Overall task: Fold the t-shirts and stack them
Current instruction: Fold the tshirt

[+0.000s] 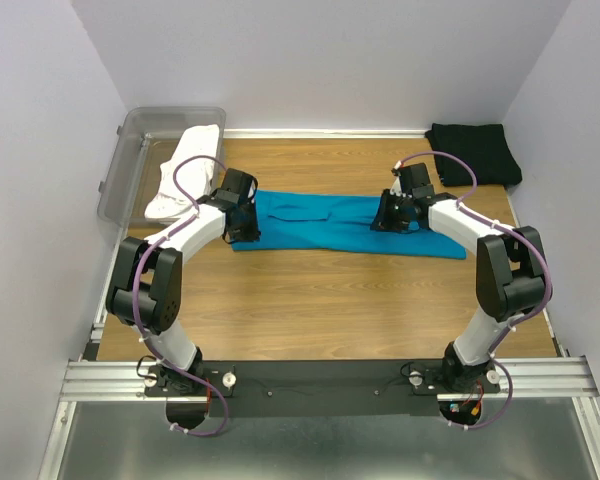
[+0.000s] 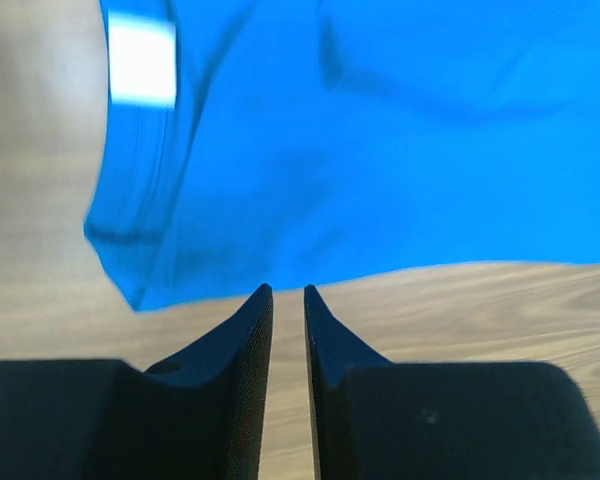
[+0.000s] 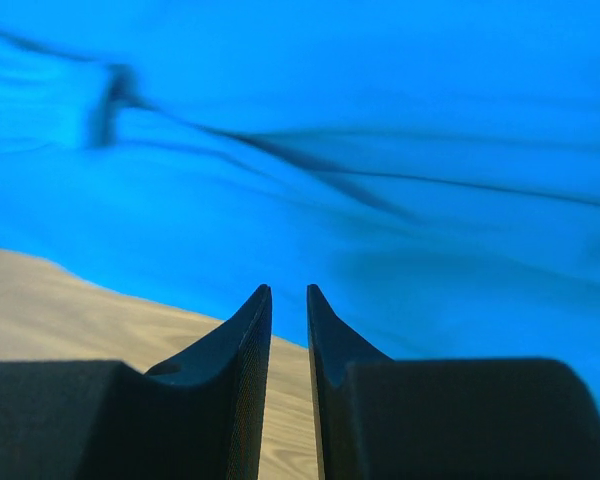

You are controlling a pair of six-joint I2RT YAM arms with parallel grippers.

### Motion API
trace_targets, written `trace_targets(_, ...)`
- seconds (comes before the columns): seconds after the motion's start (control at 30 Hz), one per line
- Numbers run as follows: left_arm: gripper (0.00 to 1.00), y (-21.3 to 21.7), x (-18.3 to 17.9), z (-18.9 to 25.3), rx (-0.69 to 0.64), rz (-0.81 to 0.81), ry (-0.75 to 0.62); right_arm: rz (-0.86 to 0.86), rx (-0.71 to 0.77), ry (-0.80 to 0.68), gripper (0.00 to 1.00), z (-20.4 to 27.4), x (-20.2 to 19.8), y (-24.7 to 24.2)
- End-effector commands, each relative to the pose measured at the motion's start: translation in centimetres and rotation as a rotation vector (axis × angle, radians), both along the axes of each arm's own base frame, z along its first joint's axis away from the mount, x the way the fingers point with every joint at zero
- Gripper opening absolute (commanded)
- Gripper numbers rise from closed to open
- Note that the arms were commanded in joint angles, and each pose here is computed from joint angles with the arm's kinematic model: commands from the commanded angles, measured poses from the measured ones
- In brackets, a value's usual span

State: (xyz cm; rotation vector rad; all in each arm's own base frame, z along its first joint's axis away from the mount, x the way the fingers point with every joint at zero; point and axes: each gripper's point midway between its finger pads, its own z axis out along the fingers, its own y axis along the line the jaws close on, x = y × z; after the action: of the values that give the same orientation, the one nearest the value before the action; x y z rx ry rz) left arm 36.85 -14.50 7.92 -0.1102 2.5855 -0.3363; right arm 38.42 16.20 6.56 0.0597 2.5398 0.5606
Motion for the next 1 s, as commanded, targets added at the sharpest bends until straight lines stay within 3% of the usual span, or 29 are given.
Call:
trace_targets(0.0,0.26,0.5,-1.6,-1.3,0.031,0.024,0.023,-0.081,-0.147,0.005,0.28,-1.0,0.3,-3.4)
trace_targets(0.4,0.26,0.8,-2.4,0.2,0.040,0.036,-0.024,-0.201,-0.260,0.022,0.27,-3.3,4.2,-7.6)
trace_targets(0.63,0.26,0.9,-2.9,-0.2,0.035,0.036,-0.020,-0.396,-0.265,-0.007,0.27,-1.8,7.2,-14.0)
trace_targets(0.83,0.27,0.7,-2.5,0.1,0.025,0.033,-0.033,-0.527,-0.086,0.026,0.28,-1.2,7.7,-18.4)
trace_targets(0.97,0.27,0.6,-1.3,0.7,0.024,0.056,-0.072,-0.511,-0.014,-0.065,0.28,2.3,7.3,-18.3)
